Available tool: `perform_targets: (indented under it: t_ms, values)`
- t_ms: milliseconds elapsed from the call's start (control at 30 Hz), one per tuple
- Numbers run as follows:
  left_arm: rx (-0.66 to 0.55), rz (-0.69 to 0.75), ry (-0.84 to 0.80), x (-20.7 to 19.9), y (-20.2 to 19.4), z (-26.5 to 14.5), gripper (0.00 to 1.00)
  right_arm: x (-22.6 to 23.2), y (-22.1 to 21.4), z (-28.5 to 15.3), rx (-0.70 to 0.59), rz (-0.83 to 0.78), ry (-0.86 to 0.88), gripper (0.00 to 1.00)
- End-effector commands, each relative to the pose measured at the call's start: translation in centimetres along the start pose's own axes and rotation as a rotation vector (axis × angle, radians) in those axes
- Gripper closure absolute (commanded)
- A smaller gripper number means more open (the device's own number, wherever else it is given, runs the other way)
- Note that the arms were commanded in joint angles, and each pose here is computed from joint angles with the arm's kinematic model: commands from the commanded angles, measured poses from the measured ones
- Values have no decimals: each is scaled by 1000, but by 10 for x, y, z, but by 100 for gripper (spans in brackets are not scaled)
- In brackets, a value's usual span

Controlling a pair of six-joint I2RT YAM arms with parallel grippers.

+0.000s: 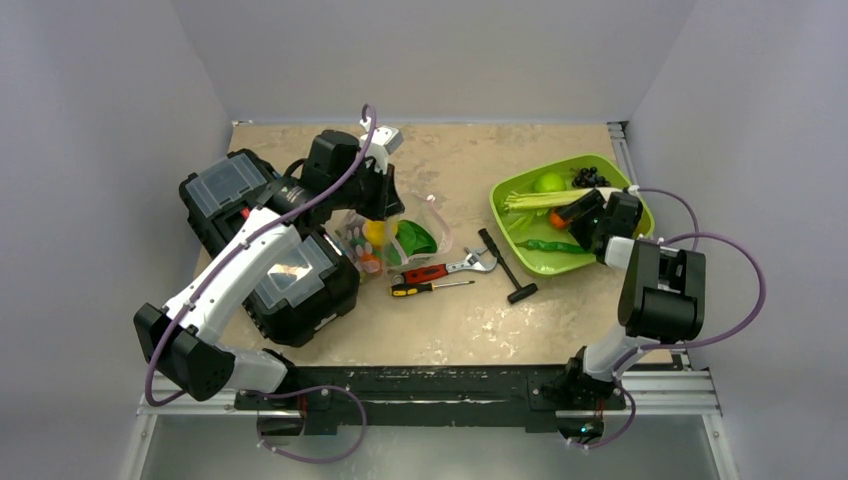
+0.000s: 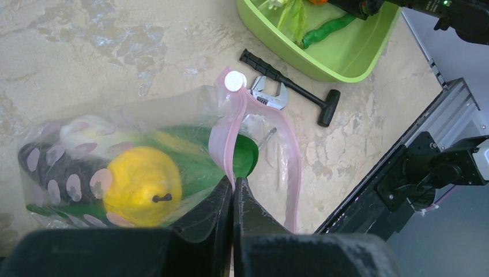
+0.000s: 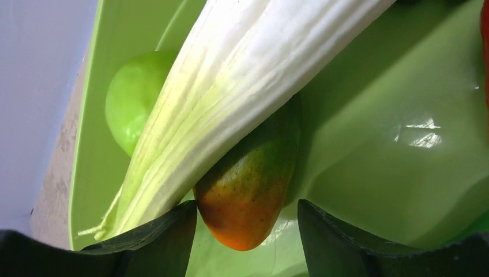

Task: Place the food in the zip-top bag and seal the zipper
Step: Pick up the fake fruit from the bin.

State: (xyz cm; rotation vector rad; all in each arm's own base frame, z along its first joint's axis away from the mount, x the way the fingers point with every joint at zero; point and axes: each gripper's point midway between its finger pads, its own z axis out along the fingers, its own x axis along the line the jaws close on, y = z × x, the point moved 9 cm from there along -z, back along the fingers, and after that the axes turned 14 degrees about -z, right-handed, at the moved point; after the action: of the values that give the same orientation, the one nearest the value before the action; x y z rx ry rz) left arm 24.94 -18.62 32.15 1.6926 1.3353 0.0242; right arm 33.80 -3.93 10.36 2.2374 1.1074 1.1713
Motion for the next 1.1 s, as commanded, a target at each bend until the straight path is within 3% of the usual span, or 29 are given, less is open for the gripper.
perform_targets:
  t_ms: [0,233,400,800,1067]
  values:
    - [-55,3,-56,-10,14,-4,100,7,10,5,-42,-4,65,35]
    - [-52,2,-54,-9,14,-4,100,4,7,13,-36,15,65,26]
    - [-50,-1,-50,-8,14,-3,100,2,4,16,-43,35,66,29]
    - [-58,2,-57,-10,15,-5,100,7,6,-17,-91,15,36,99]
    - [-63,1,-60,-10,16,-7,100,10,5,-50,-93,44,-39,100]
